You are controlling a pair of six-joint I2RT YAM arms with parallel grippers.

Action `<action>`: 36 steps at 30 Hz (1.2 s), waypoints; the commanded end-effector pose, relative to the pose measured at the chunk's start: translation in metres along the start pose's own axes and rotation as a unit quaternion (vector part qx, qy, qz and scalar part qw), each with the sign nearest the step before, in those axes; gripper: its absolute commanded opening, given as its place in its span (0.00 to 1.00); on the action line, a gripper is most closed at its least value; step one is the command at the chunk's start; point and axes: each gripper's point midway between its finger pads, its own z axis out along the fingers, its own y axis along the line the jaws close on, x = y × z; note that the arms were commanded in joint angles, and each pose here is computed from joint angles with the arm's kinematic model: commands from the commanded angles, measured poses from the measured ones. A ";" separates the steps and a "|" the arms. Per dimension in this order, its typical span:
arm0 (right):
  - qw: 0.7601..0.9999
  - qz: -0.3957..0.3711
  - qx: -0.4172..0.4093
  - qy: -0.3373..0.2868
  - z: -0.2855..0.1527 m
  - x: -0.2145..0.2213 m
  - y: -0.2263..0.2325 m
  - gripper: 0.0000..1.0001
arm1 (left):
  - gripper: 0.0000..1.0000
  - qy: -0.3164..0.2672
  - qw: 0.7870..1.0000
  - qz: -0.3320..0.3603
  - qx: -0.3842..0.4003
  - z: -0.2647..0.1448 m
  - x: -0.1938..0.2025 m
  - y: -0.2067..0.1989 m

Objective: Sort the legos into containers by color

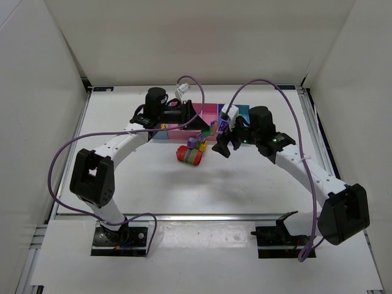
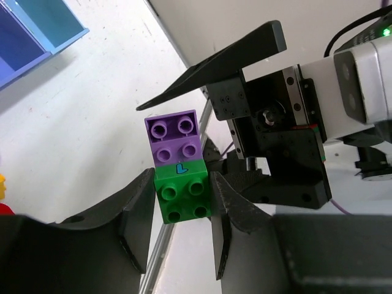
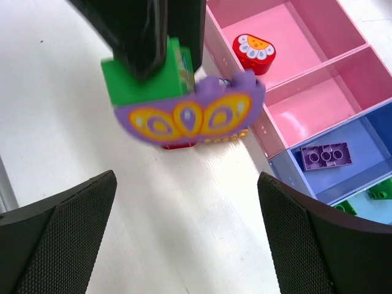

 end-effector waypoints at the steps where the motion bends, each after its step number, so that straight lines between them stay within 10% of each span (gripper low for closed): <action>1: 1.000 0.010 0.001 -0.020 -0.011 -0.009 0.001 0.99 | 0.10 -0.020 0.999 0.020 0.040 -0.019 -0.013 -0.030; 18: 0.952 0.296 -0.064 -0.031 -0.043 0.005 -0.021 0.91 | 0.10 -0.023 1.000 0.014 0.013 -0.045 0.014 -0.005; 22: 0.912 0.390 -0.116 -0.060 -0.041 -0.015 -0.023 0.90 | 0.10 -0.013 0.999 0.028 -0.008 -0.049 0.027 0.000; 36: 0.892 0.371 -0.239 -0.099 -0.007 -0.079 0.001 0.88 | 0.10 0.006 0.998 0.021 0.057 -0.042 0.023 -0.012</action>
